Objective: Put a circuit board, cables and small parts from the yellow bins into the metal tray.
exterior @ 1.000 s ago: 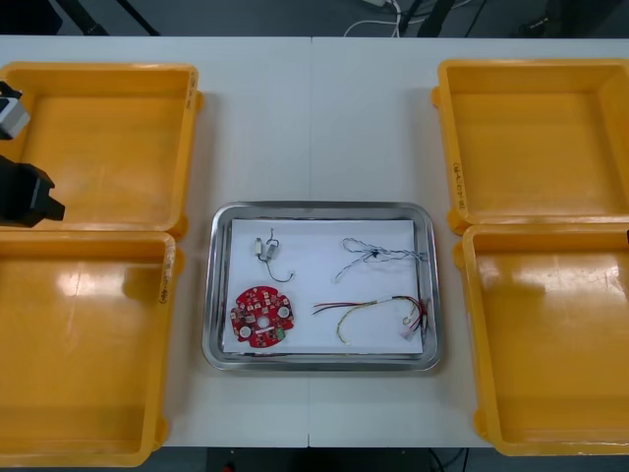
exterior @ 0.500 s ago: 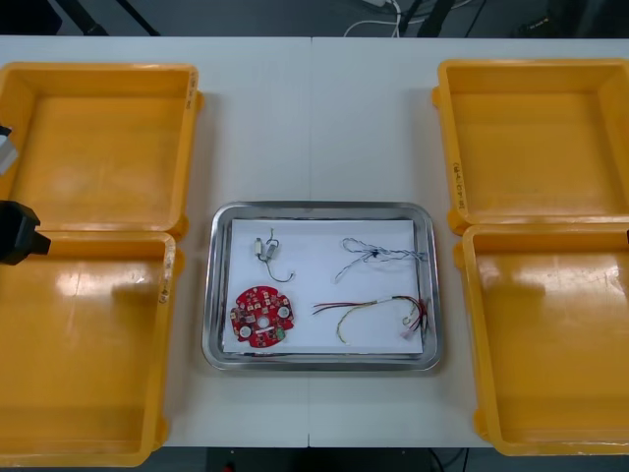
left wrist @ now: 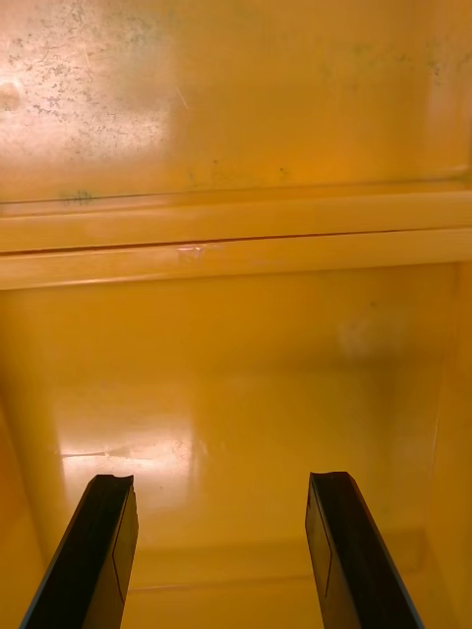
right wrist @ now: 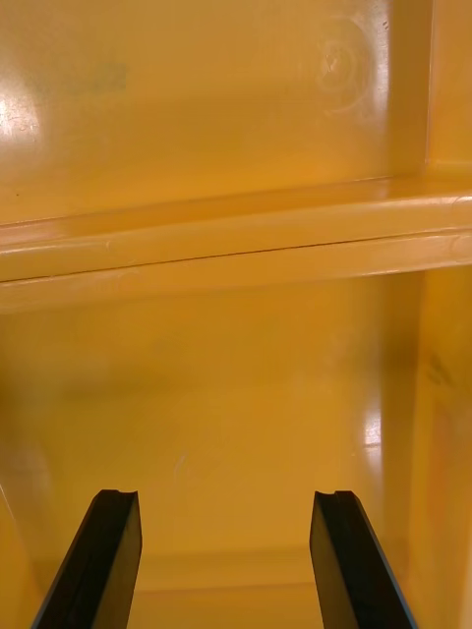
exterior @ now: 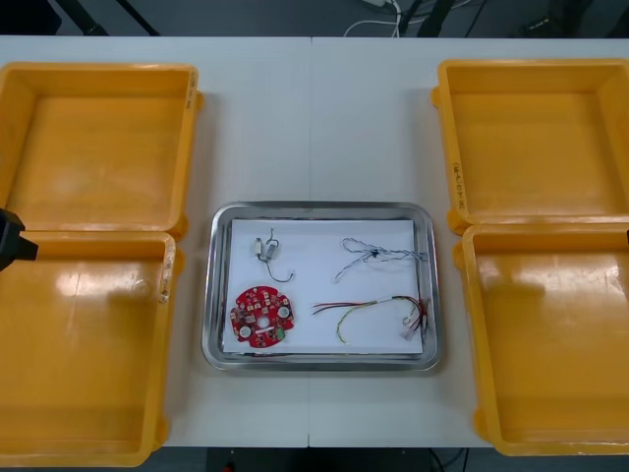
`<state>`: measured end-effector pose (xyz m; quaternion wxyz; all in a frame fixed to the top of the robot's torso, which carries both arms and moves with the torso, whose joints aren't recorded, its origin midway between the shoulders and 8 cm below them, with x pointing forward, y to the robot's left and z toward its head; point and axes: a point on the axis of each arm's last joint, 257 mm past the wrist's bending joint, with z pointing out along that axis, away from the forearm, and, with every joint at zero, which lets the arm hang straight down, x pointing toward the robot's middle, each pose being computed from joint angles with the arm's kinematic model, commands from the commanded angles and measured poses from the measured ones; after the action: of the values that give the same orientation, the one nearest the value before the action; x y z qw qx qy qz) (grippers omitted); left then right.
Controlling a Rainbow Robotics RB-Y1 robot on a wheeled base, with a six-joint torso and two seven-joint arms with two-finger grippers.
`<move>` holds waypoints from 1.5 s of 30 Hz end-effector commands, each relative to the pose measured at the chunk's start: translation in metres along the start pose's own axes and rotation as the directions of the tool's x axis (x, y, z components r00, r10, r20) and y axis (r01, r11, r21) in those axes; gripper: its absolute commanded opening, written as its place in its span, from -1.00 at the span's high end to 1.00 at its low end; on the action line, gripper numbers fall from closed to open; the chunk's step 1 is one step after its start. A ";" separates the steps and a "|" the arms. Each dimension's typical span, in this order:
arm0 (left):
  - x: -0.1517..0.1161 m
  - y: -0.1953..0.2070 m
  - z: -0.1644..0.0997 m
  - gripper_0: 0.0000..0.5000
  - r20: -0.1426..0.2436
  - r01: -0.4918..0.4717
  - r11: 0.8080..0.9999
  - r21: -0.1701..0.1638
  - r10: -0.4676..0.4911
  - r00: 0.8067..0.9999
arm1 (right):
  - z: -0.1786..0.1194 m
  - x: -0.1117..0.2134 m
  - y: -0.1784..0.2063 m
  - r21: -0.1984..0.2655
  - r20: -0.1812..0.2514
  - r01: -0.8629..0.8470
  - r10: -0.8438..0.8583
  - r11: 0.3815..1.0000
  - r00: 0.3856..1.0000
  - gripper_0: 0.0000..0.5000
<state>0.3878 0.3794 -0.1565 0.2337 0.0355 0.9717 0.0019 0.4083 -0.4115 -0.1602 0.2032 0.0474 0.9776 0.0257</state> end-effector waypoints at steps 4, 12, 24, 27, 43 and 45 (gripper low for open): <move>-0.004 0.017 -0.019 -1.00 0.029 -0.009 0.999 -0.048 0.010 1.000 | -0.010 -0.007 0.000 0.001 0.035 0.026 -0.026 1.000 0.999 -1.00; -0.004 0.016 -0.018 -1.00 0.028 -0.009 0.999 -0.046 0.010 1.000 | -0.010 -0.007 0.000 0.001 0.035 0.026 -0.026 1.000 0.999 -1.00; -0.003 0.015 -0.017 -1.00 0.026 -0.012 0.999 -0.045 0.013 1.000 | -0.010 -0.007 0.000 0.001 0.035 0.026 -0.026 1.000 0.999 -1.00; -0.003 0.015 -0.017 -1.00 0.026 -0.012 0.999 -0.045 0.013 1.000 | -0.010 -0.007 0.000 0.001 0.035 0.026 -0.026 1.000 0.999 -1.00; -0.003 0.015 -0.017 -1.00 0.026 -0.012 0.999 -0.045 0.013 1.000 | -0.010 -0.007 0.000 0.001 0.035 0.026 -0.026 1.000 0.999 -1.00; -0.003 0.015 -0.017 -1.00 0.026 -0.012 0.999 -0.045 0.013 1.000 | -0.010 -0.007 0.000 0.001 0.035 0.026 -0.026 1.000 0.999 -1.00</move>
<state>0.3880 0.3802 -0.1547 0.2361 0.0339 0.9711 0.0006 0.4083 -0.4115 -0.1602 0.2032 0.0474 0.9776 0.0257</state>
